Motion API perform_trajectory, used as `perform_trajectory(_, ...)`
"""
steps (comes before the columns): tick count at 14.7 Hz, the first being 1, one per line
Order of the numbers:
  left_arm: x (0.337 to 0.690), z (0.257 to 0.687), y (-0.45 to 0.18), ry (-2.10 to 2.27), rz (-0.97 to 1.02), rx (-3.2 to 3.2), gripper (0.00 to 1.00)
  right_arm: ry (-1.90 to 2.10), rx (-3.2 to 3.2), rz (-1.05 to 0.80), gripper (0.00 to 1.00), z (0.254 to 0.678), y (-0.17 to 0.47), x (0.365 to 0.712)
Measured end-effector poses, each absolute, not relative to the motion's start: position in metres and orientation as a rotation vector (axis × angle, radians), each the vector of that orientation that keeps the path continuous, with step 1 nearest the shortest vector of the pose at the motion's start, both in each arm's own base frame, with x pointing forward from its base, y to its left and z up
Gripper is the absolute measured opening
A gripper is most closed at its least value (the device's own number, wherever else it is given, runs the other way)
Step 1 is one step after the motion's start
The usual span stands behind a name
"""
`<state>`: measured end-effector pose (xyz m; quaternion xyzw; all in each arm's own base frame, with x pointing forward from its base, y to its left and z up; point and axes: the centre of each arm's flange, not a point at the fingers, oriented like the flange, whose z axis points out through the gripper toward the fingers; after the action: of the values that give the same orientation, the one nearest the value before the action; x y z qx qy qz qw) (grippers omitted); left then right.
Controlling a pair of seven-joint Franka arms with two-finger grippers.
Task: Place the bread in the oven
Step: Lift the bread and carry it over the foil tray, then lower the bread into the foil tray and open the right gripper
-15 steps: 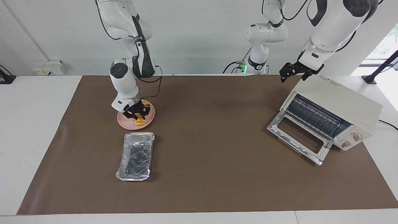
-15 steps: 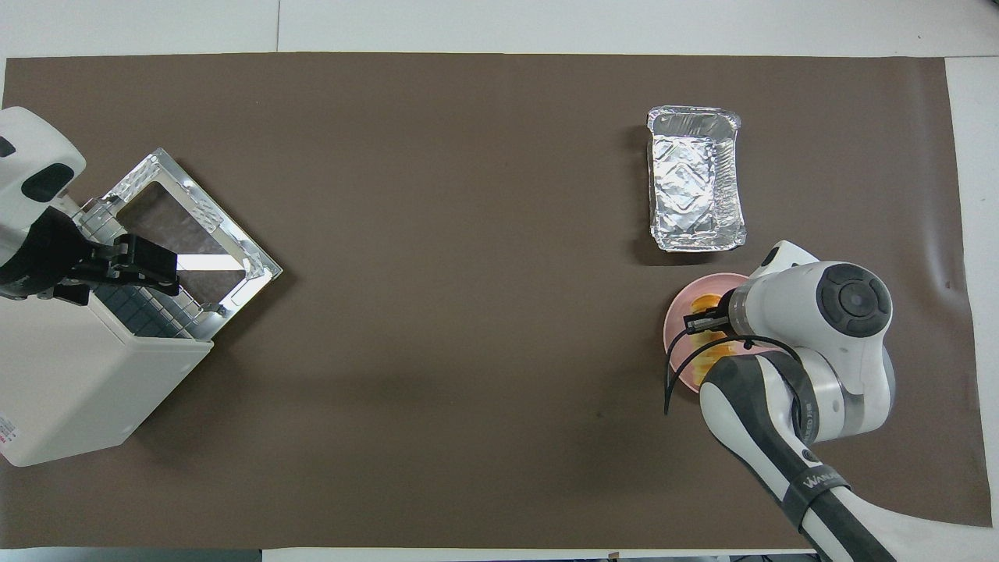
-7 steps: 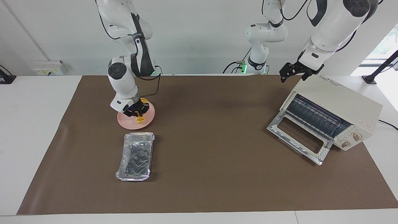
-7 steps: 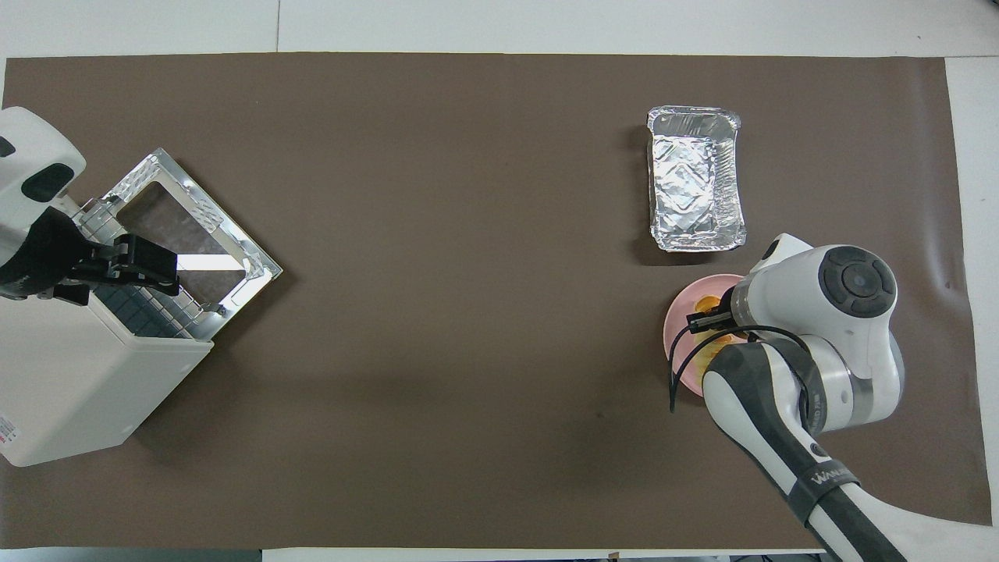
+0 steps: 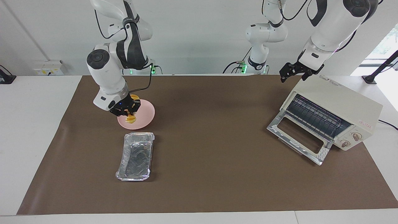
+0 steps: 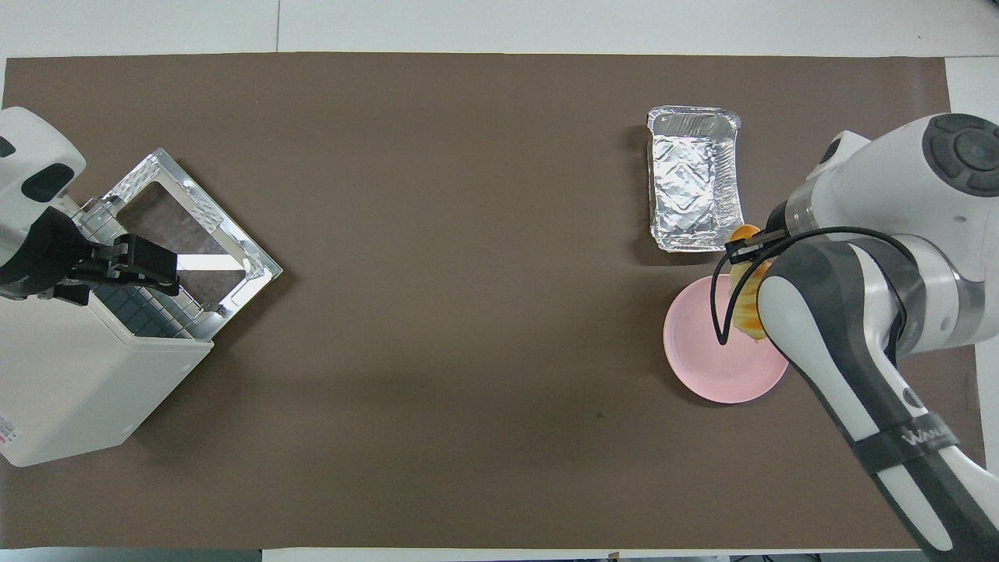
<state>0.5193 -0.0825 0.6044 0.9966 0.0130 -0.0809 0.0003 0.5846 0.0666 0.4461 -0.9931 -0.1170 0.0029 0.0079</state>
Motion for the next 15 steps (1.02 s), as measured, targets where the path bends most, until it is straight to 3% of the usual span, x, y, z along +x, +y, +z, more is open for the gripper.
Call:
perform_trajectory(3, 0.519, 0.604, -0.083, 0.041, -0.254, 3.130, 1.00, -0.357, -3.100, -0.057, 0.14, 0.450, 0.069, 0.636)
perform_trajectory(7, 0.519, 0.604, -0.083, 0.041, -0.254, 3.130, 1.00, -0.327, -3.097, -0.015, 0.14, 0.408, 0.063, 0.703)
perform_trajectory(15, 0.519, 0.604, -0.083, 0.041, -0.254, 3.130, 1.00, -0.225, -3.097, -0.114, 0.14, 0.336, 0.077, 0.740)
